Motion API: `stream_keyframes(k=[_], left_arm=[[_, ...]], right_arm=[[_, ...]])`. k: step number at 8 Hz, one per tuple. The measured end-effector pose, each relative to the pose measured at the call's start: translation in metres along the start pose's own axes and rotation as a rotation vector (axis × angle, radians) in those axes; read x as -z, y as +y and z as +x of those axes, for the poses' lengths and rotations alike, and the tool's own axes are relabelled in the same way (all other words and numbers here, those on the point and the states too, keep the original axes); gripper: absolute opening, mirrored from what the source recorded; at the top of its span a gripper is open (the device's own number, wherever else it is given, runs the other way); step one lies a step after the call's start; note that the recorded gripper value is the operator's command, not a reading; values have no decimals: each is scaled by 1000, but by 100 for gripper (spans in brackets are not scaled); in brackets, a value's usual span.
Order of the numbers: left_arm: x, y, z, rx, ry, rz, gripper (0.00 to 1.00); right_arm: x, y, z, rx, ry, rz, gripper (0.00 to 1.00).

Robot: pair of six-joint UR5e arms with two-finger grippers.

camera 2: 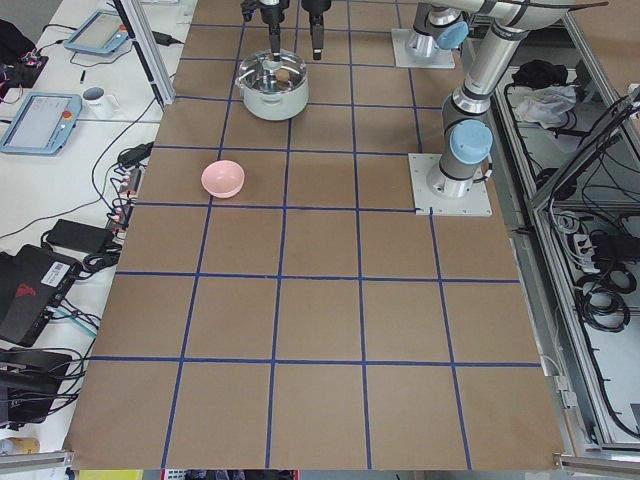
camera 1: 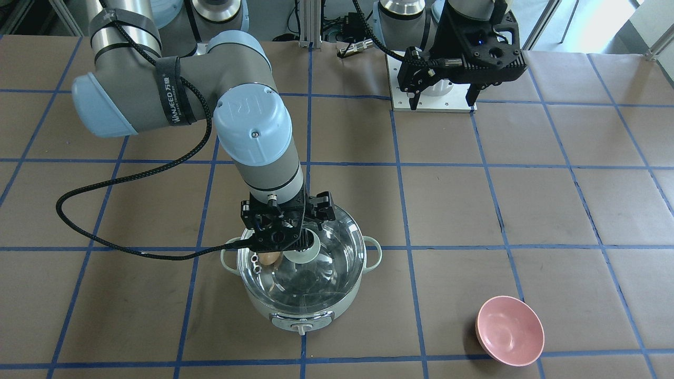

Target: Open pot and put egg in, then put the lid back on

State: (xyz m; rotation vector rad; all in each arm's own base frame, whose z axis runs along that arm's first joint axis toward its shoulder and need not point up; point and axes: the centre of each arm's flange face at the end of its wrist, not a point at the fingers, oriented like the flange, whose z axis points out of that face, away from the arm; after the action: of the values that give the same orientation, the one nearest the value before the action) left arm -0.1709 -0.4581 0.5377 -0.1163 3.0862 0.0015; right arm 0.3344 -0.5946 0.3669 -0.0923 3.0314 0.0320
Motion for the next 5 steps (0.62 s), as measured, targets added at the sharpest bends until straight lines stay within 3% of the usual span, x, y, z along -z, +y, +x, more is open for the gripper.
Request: stream_keyframes(k=[4,5], left_arm=[[0,-3,2,-3,5,16,100],[0,-4,2,-2,8,22,100]], right_arm=[[80,25,57,-30,21,1,100],[107,31,97,-20,58,9,100]])
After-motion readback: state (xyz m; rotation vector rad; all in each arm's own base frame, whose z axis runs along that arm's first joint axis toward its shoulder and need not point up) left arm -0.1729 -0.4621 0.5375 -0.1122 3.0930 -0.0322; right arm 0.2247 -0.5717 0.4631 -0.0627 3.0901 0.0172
